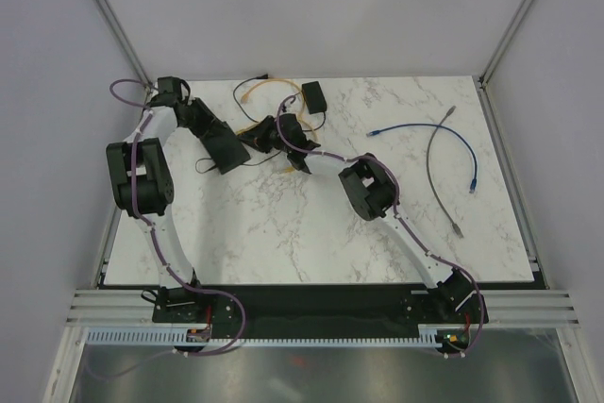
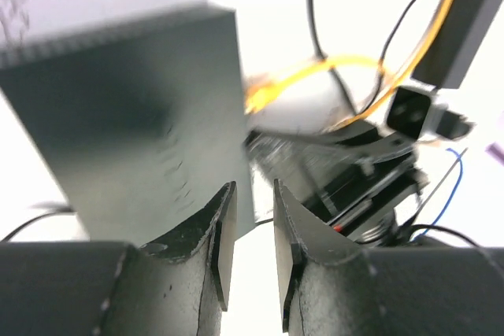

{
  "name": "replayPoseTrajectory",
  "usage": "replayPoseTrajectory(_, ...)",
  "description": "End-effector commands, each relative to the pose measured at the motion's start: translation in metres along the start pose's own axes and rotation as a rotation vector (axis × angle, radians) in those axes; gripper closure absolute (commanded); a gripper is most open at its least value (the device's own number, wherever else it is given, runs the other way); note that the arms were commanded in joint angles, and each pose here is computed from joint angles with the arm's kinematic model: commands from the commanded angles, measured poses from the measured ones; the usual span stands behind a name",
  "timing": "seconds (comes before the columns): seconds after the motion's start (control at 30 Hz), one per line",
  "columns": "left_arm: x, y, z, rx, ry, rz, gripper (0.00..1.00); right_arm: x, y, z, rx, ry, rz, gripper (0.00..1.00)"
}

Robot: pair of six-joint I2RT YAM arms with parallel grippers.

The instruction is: Pull the plug from the switch port

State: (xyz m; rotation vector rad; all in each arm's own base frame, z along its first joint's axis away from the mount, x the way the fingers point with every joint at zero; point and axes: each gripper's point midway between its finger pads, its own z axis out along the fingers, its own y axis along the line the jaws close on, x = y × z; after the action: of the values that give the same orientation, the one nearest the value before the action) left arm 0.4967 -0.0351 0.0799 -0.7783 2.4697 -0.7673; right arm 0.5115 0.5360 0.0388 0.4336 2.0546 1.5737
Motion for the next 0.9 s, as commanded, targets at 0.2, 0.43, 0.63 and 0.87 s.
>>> replayPoseTrajectory(0.2, -0.016, -0.008, -0.003, 0.023, -0.028, 0.030, 0.67, 0.037, 0.019, -0.025, -0.039, 0.132, 0.045, 0.77)
replayPoseTrajectory(0.43, 0.004, 0.014, 0.006, -0.042, 0.023, -0.040, 0.70, 0.011, 0.004, -0.021, 0.144, 0.024, 0.122, 0.62)
replayPoseTrajectory(0.63, 0.022, 0.037, 0.009, -0.132, 0.070, -0.080, 0.71, 0.007, -0.007, -0.014, 0.244, -0.025, 0.168, 0.62)
replayPoseTrajectory(0.87, 0.027, 0.046, 0.009, -0.172, 0.084, -0.076, 0.71, 0.005, -0.013, 0.000, 0.242, -0.063, 0.219, 0.65)
